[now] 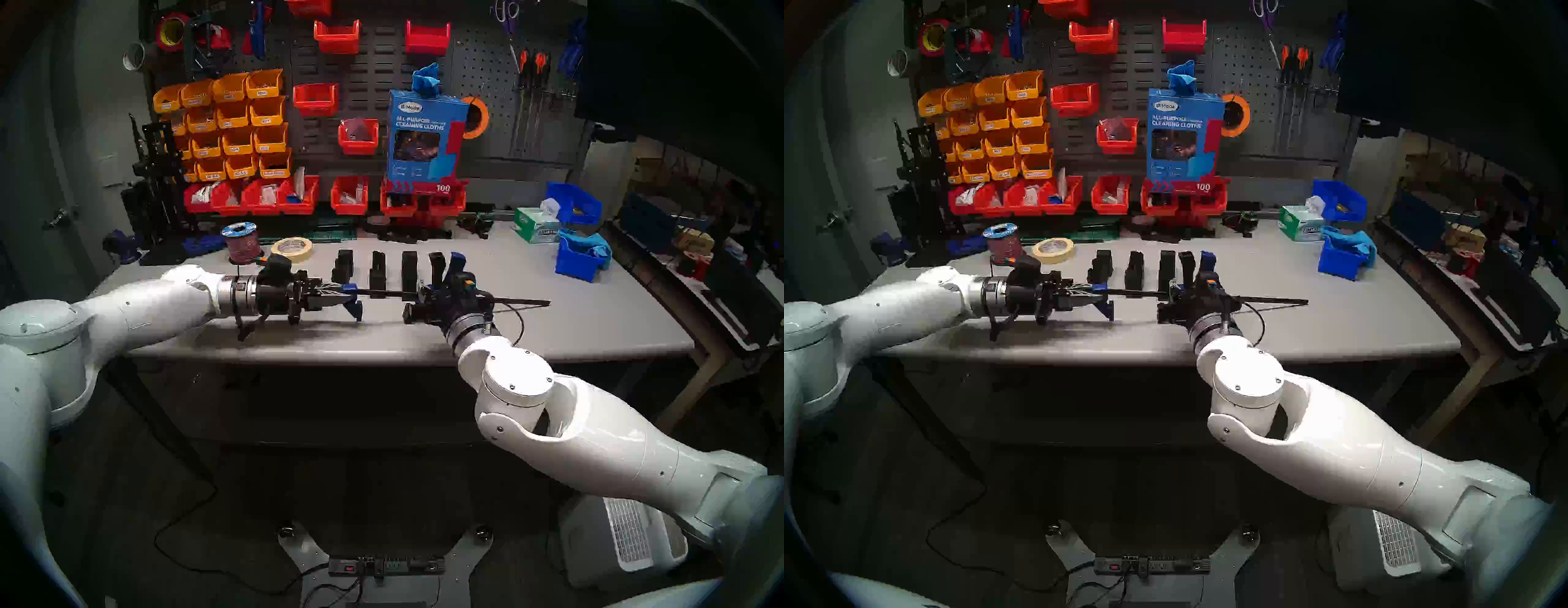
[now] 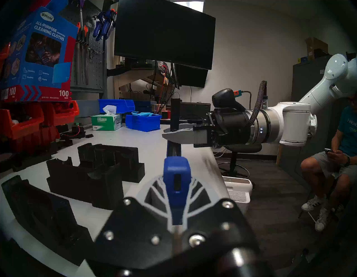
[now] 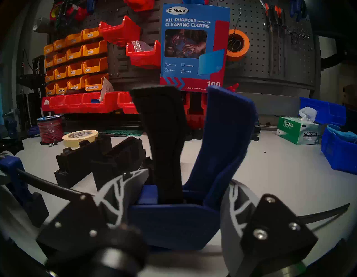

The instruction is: Clamp the two 3D printed pieces together with the clamp

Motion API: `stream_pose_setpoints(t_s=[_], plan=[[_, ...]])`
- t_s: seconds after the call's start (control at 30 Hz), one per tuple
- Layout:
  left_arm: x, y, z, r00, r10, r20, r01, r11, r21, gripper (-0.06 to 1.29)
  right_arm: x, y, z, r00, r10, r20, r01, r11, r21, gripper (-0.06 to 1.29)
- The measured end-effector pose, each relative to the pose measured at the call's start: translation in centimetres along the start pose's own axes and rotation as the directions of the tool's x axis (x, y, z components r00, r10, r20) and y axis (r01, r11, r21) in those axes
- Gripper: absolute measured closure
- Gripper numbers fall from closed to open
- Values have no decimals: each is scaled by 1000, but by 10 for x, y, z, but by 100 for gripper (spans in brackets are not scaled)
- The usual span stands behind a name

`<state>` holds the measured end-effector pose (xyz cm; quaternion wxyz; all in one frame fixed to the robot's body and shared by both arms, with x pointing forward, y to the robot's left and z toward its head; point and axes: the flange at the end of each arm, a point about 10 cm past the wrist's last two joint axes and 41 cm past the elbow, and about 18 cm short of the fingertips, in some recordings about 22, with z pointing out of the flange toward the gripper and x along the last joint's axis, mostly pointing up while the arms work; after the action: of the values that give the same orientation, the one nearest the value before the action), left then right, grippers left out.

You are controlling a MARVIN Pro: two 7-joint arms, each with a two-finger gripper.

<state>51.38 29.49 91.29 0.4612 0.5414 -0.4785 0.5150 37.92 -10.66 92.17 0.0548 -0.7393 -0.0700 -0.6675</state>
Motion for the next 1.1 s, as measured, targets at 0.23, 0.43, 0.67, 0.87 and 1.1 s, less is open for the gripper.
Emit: stream_pose_setpoints(t_s=[0.23, 0.43, 0.67, 0.87, 1.1], plan=[[0, 0, 0, 1000, 0, 0, 0, 1000, 0, 121, 0, 1, 0, 1000, -1, 0, 1, 1000, -2, 62], [0, 0, 0, 1000, 1, -1, -1, 1000, 0, 121, 0, 4, -1, 1000, -6, 0, 6, 1000, -9, 62], [0, 0, 0, 1000, 1, -2, -1, 1000, 0, 121, 1, 13, -2, 1000, -17, 0, 17, 1000, -25, 62], [0, 0, 1, 1000, 1, -2, -1, 1000, -1, 121, 2, 24, -4, 999, -33, 3, 33, 999, -42, 62], [0, 0, 1, 1000, 0, -2, 0, 1000, -1, 121, 2, 37, -6, 999, -52, 6, 52, 997, -63, 62]])
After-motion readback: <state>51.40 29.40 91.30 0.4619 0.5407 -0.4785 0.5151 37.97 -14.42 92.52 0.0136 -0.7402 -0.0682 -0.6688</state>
